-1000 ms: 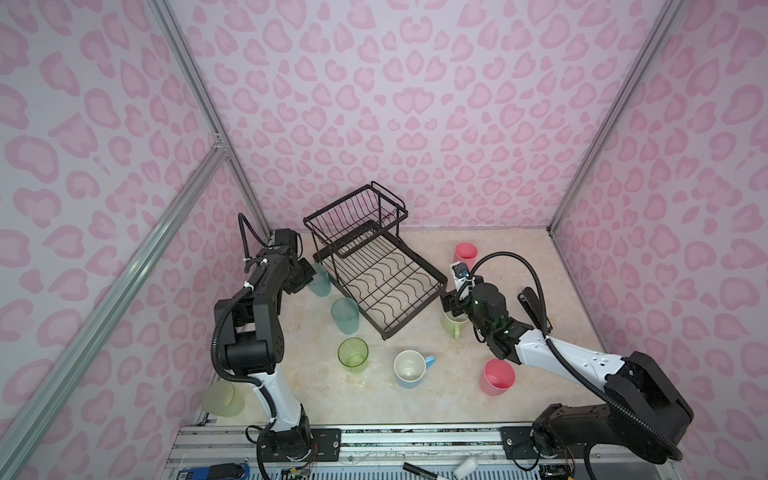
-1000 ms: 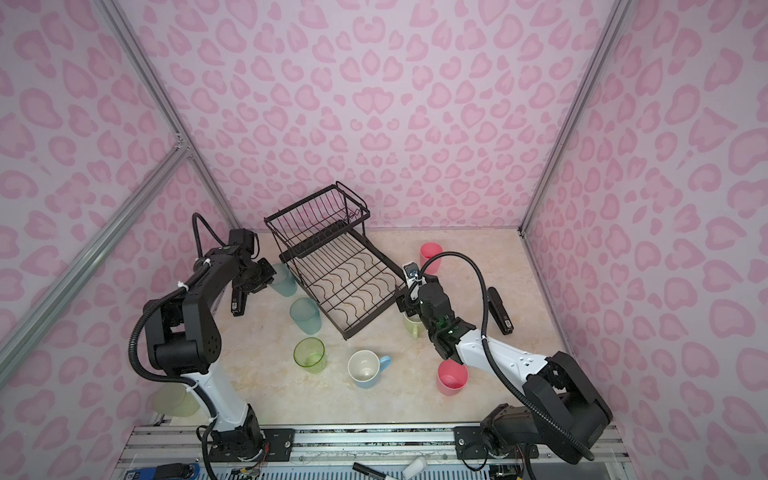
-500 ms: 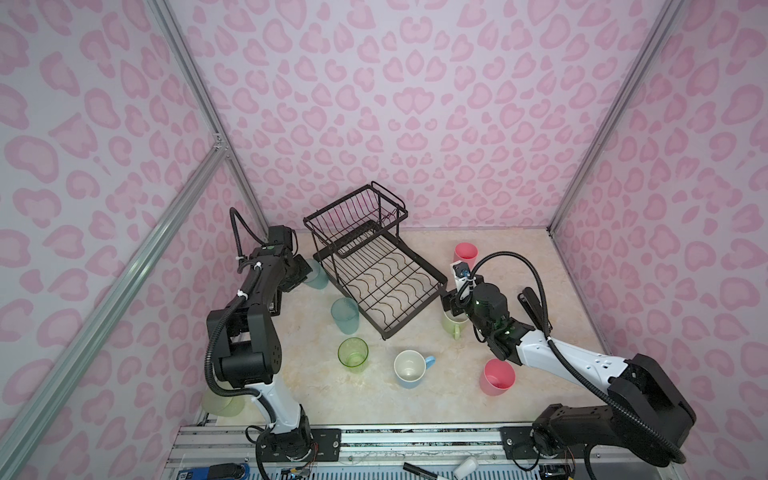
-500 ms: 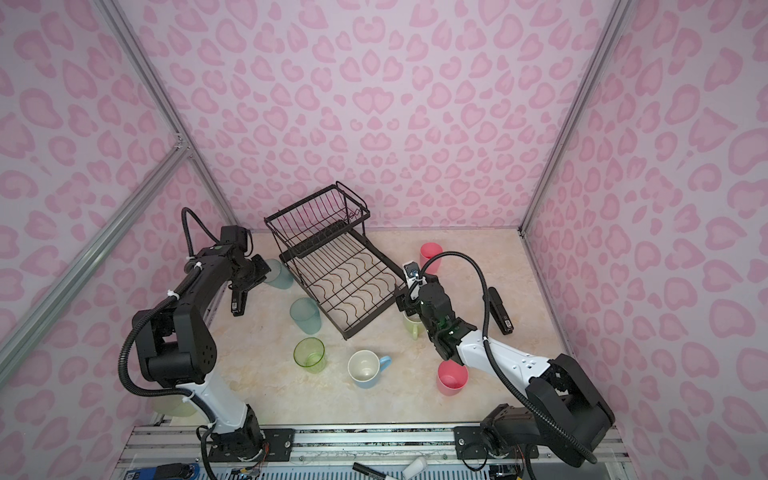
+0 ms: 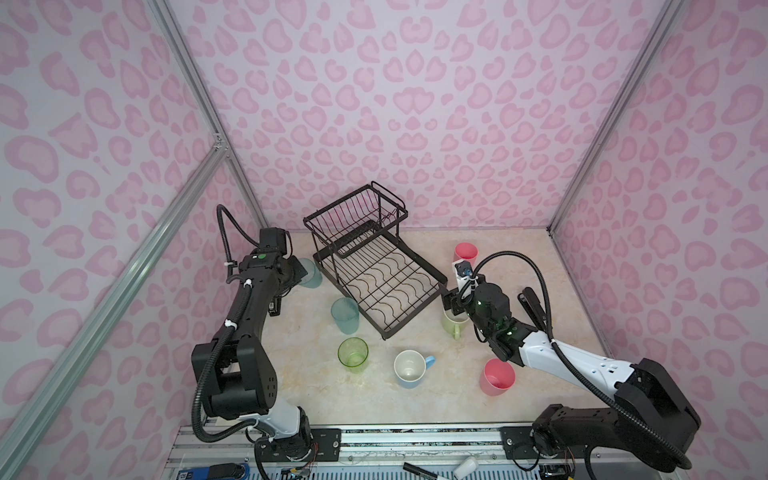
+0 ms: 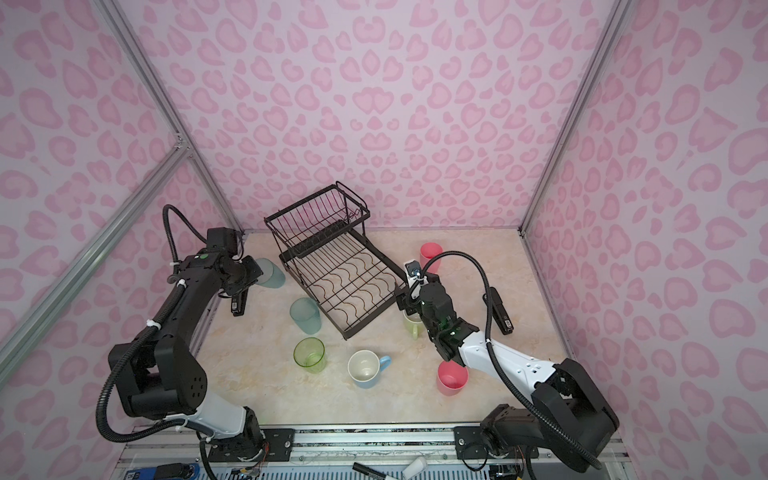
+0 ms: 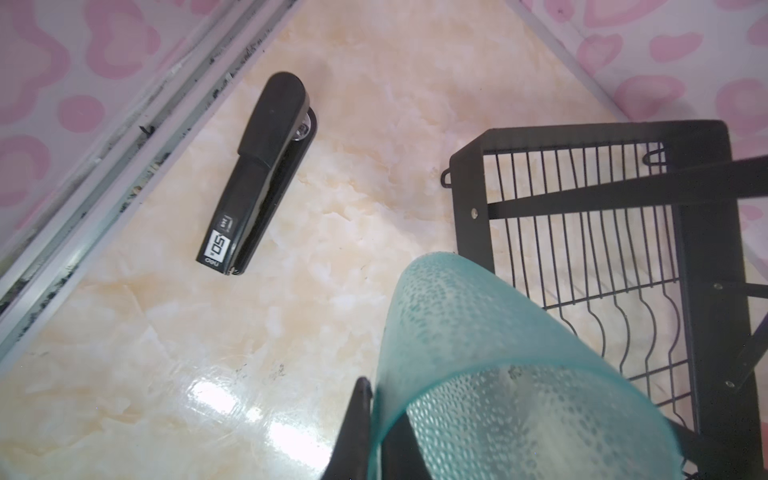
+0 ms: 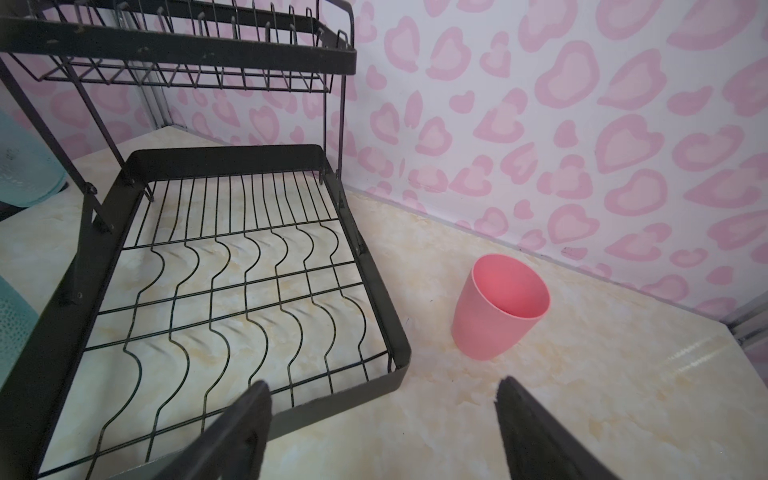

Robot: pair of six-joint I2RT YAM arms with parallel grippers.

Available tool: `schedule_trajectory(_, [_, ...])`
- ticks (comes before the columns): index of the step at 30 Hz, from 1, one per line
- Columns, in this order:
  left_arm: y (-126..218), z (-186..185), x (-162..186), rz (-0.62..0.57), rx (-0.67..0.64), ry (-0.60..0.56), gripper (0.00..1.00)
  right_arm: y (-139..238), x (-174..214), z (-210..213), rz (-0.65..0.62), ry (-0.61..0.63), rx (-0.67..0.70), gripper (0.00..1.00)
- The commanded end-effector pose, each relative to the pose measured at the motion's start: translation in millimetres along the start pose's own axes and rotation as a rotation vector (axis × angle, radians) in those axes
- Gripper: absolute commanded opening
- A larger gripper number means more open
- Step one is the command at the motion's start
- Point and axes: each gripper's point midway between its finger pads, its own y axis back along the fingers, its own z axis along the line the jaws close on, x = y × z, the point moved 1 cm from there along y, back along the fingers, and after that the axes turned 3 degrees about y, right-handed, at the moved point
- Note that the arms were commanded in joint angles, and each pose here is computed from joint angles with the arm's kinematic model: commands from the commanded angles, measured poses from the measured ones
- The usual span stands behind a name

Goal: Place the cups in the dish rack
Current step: 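Lift the teal cup high with the left gripper while the right arm rises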

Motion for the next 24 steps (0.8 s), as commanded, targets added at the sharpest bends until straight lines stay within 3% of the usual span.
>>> schedule_trajectory(1, [24,6,-15,-0.089,-0.025,-0.01,0.06,2,0,-2,-0.001,-0.013,0.014,0.84])
schedule_trajectory(10, [98,-5,-58,-0.305,0.04,0.022,0.06,0,-7,-6,-0.001,-0.047,0.037,0.84])
schedule_trajectory(17, [159,-34,-85,-0.427,0.21,0.036,0.06,2,-20,-8,-0.01,-0.077,0.041,0.84])
schedule_trajectory(24, [217,-80,-85,-0.504,0.461,-0.015,0.05,6,-41,-10,-0.037,-0.131,0.034,0.84])
